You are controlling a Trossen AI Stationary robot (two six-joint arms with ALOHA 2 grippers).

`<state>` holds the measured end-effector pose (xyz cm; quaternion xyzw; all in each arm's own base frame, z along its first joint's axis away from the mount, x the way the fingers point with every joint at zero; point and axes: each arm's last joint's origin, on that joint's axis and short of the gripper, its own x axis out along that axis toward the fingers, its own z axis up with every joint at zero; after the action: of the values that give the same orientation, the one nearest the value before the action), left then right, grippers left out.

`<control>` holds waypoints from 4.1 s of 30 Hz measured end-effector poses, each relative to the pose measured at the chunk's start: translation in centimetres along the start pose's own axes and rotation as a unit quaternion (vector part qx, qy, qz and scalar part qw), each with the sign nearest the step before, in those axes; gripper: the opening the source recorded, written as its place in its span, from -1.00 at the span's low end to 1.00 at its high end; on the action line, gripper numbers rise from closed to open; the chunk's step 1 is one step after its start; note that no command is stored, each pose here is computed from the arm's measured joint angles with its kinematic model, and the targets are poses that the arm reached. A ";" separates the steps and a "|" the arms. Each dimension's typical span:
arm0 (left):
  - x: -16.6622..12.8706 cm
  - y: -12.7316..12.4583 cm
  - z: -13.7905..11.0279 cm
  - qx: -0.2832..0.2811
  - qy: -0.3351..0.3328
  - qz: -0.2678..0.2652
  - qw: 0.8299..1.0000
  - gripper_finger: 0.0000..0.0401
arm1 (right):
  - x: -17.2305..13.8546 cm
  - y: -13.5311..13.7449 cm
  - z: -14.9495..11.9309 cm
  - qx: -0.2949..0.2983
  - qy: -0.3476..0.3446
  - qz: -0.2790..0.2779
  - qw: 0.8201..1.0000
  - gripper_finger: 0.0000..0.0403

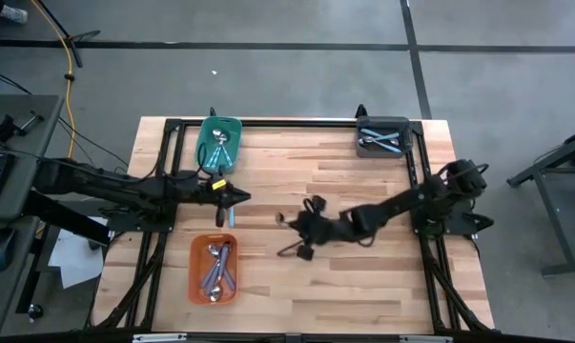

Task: Sort silverware by color (type)
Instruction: Put the blue spoon into the green bin, then put the light blue spoon into the black bin

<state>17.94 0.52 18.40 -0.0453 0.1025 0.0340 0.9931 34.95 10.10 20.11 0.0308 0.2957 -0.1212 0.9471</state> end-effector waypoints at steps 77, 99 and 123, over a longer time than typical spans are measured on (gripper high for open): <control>-1.8 6.9 8.6 -0.101 0.246 0.333 0.905 -0.93 | -3.3 -10.1 5.7 -0.167 -0.031 -0.172 0.970 -0.94; -0.1 17.6 2.4 -0.232 0.373 0.410 0.799 -0.93 | -1.1 -16.2 -2.2 -0.135 -0.192 -0.092 0.968 -1.00; 0.8 16.4 2.1 -0.220 0.405 0.373 0.806 -0.47 | -1.3 -16.1 -1.9 -0.140 -0.207 -0.093 0.964 -1.00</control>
<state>17.86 17.04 18.90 -0.2308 0.4938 0.4017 0.7359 28.88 -4.96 19.49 -0.1556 0.1090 -0.1694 0.9671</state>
